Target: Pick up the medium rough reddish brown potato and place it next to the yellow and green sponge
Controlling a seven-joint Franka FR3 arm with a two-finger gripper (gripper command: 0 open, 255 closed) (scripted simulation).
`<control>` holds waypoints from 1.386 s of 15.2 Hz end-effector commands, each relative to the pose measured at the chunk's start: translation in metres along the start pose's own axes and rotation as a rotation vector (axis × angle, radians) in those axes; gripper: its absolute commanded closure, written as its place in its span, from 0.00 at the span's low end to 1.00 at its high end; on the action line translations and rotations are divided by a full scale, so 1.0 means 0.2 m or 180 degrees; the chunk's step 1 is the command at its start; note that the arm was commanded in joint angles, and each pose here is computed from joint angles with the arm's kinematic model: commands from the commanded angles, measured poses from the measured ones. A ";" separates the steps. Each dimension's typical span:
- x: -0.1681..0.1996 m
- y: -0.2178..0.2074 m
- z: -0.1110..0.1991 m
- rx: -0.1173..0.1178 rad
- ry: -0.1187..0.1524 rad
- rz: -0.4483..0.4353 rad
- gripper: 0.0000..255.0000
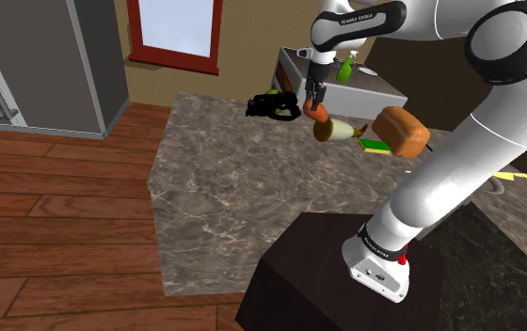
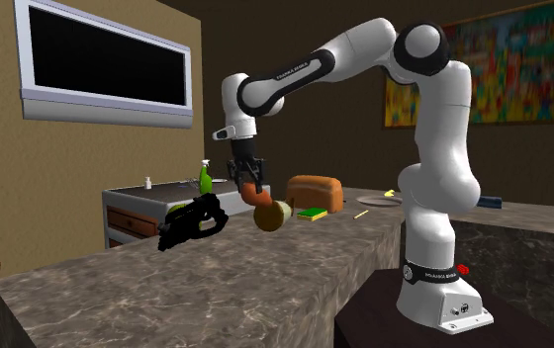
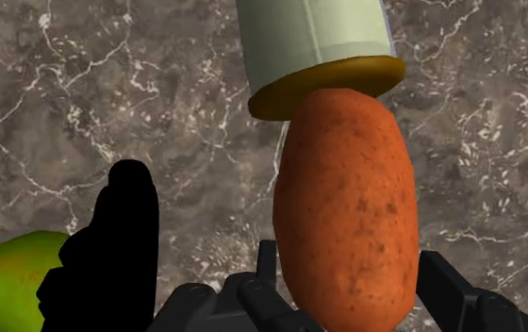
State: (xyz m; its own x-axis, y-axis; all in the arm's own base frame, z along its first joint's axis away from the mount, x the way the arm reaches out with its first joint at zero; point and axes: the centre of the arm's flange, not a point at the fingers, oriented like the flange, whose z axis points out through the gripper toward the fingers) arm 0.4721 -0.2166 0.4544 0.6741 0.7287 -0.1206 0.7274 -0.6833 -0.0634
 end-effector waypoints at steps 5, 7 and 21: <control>-0.35 0.19 0.04 0.0001 -0.0002 -0.0003 1.00; -0.46 0.25 0.06 0.0001 -0.0002 -0.0003 1.00; -1.26 0.71 0.17 0.0001 -0.0002 -0.0003 1.00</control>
State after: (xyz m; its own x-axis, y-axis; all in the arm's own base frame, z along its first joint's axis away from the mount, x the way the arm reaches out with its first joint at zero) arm 0.4057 -0.4821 0.4426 0.6735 0.7293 -0.1204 0.7281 -0.6827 -0.0623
